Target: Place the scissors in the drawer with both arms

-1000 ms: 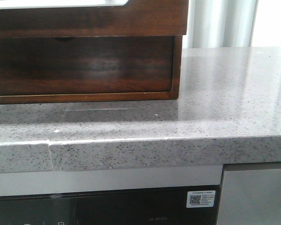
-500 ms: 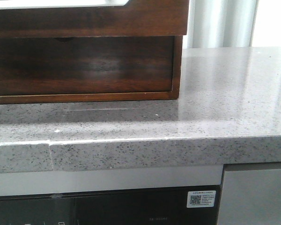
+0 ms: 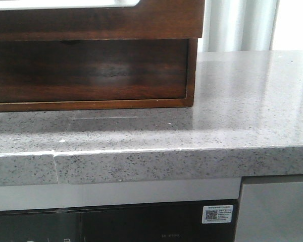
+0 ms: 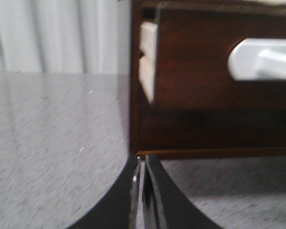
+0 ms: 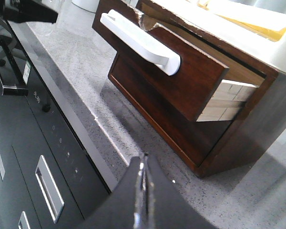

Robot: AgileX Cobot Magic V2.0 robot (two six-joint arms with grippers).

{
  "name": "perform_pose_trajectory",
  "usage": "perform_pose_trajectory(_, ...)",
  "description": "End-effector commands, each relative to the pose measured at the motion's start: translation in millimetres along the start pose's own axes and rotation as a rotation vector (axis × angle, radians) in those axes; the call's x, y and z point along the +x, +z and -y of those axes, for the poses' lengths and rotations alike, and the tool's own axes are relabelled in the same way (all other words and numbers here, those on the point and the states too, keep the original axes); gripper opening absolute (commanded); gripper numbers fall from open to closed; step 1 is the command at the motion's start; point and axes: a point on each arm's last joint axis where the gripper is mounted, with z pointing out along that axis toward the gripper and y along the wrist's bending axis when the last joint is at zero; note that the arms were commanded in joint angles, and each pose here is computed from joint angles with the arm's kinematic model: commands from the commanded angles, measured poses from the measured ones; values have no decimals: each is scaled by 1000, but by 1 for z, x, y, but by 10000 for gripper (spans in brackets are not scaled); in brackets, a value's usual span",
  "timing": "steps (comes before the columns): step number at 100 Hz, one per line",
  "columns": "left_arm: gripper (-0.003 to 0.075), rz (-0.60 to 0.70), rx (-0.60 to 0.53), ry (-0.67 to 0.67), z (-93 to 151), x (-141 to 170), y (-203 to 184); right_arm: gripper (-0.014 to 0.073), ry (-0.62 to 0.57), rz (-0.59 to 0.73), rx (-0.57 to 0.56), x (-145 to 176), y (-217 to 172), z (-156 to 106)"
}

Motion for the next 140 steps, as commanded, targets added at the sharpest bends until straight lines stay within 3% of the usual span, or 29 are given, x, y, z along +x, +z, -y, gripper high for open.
perform_pose_trajectory(1,-19,75,-48,32,-3,-7,-1,-66,8,74,52,-12,-1,7)
perform_pose_trajectory(17,-19,69,-124,52,-8,8,-1,-66,8,74,52,-12,-1,7)
perform_pose_trajectory(53,-19,-157,-158,35,-10,28,-2,-66,8,73,51,-12,-1,7)
perform_pose_trajectory(140,-20,-159,-158,35,-10,28,-2,-66,8,73,51,-12,-1,7)
